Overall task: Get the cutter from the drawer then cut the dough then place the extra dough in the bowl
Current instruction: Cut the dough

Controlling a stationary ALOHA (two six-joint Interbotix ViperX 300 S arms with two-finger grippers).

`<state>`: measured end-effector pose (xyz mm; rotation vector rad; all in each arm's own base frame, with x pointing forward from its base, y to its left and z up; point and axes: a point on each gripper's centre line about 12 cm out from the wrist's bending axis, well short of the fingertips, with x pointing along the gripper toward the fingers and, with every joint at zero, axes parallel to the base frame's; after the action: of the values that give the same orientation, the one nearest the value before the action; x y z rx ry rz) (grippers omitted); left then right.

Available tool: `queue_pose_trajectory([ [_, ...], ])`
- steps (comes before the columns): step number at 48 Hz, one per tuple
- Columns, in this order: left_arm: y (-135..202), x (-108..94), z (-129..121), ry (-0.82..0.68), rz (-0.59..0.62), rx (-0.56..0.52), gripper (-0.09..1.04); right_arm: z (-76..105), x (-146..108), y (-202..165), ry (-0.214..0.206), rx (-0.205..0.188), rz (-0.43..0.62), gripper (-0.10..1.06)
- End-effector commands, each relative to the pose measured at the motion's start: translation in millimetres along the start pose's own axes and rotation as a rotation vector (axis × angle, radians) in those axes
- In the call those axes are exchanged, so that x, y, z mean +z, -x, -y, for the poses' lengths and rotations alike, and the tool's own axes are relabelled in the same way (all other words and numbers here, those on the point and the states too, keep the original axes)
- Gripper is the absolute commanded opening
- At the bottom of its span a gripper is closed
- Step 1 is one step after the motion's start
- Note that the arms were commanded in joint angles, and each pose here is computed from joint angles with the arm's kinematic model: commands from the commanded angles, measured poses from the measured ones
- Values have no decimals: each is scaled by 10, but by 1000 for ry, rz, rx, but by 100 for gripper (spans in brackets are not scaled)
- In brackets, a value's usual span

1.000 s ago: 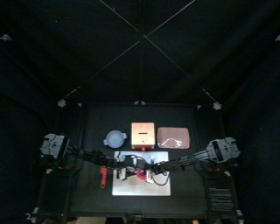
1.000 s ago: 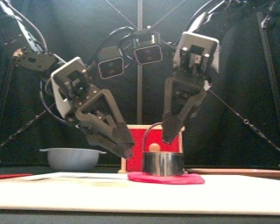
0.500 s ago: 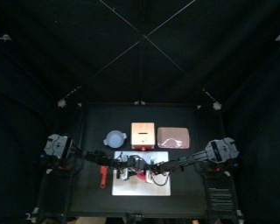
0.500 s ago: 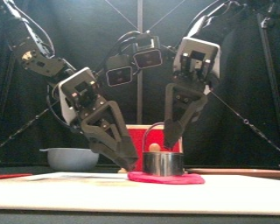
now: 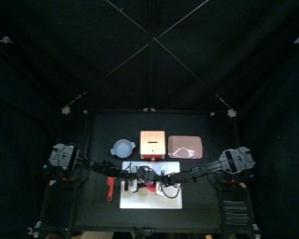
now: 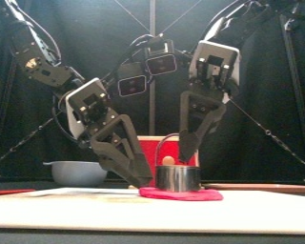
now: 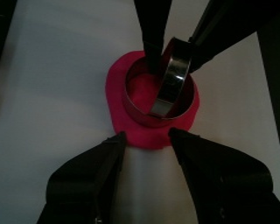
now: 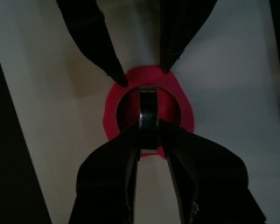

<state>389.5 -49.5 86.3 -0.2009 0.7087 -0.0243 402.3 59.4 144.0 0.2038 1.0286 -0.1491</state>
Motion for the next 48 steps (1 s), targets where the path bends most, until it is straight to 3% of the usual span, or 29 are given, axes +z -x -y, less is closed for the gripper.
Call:
queue_pose_trajectory([
  [1, 3, 83, 16, 4, 23, -5, 83, -45, 123, 118, 1, 22, 47, 64],
  [17, 28, 121, 26, 3, 36, -9, 83, -19, 104, 110, -7, 18, 41, 64],
  [48, 277, 399, 160, -44, 136, -53, 83, -2, 53, 87, -20, 17, 23, 64],
])
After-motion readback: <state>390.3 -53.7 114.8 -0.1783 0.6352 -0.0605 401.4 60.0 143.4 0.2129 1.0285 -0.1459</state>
